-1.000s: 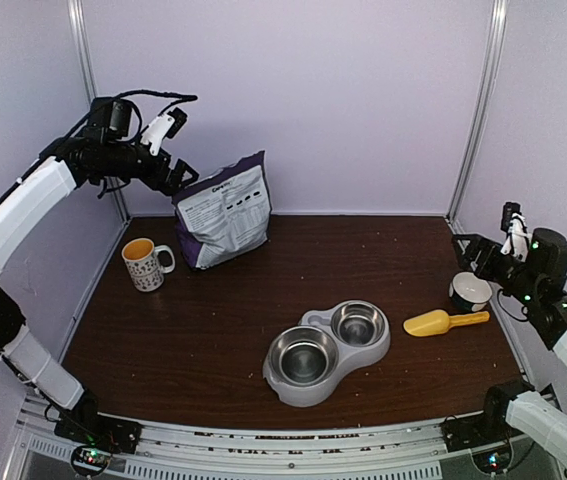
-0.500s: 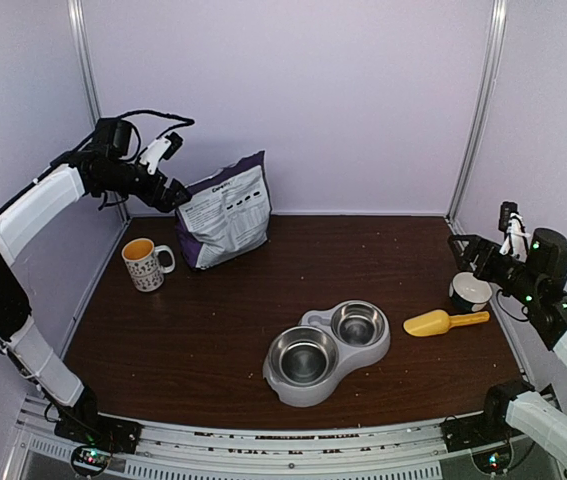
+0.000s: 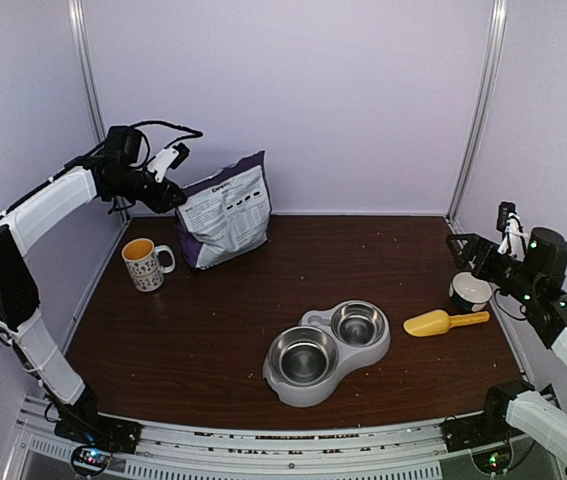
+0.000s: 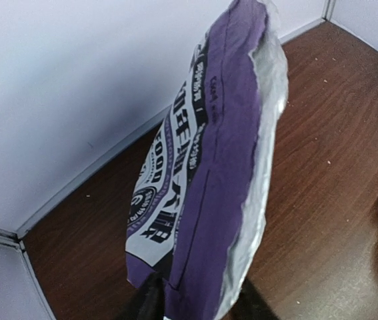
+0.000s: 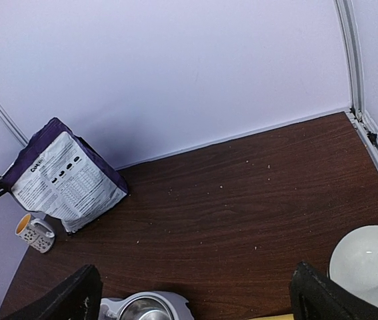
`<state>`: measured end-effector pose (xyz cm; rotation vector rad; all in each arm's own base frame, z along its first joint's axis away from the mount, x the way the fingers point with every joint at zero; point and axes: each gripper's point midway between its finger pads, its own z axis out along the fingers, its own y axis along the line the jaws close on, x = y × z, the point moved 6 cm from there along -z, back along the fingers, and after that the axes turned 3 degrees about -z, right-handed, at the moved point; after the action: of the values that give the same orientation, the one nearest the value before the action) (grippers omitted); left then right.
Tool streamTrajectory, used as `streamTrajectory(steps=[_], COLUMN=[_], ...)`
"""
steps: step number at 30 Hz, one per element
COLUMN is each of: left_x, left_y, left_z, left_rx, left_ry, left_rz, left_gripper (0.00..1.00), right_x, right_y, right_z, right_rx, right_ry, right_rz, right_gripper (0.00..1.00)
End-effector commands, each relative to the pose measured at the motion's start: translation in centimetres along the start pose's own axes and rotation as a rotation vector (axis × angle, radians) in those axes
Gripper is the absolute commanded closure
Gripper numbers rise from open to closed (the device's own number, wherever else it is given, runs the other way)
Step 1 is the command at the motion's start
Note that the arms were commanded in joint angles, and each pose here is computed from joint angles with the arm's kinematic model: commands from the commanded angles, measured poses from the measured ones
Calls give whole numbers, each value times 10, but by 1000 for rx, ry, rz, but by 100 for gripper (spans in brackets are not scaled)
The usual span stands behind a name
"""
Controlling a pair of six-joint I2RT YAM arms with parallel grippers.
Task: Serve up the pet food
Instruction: Move the pet food bag to the center of the board.
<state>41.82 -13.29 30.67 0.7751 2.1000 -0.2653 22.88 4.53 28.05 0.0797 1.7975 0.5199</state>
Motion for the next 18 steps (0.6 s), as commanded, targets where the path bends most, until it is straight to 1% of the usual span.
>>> streamTrajectory(steps=[1,2,3,5,6,10,13,16,18], left_x=[-5,-5,-5,-5,-6,-11,-17,-21,-20], left_y=[3,2,1,0,-1,-9,-24,-38,-44], left_z=[0,-1,-3,-6,-8,-19,-28,-38,-47], left_rx=[0,3,5,6,7,7,-10,-57,-81], left_ry=[-39,-40,-42,-47,-50,-72,-84,-83,-76], left_rz=[15,16,16,18,16,20,43,67,52], left_gripper=[77,80,87,97,100,100,100,100,100], right_x=[0,1,1,3,4,7,9,9,8], right_y=[2,2,1,0,0,-2,-3,-4,-4], right_z=[0,0,1,2,2,5,5,4,4], right_rx=[-18,-15,-13,-12,-11,-7,5,17,24], right_ry=[-8,-6,-4,2,5,20,30,43,52], right_rz=[-3,-2,-1,2,4,14,9,0,-3], right_gripper=[0,0,0,0,0,0,0,0,0])
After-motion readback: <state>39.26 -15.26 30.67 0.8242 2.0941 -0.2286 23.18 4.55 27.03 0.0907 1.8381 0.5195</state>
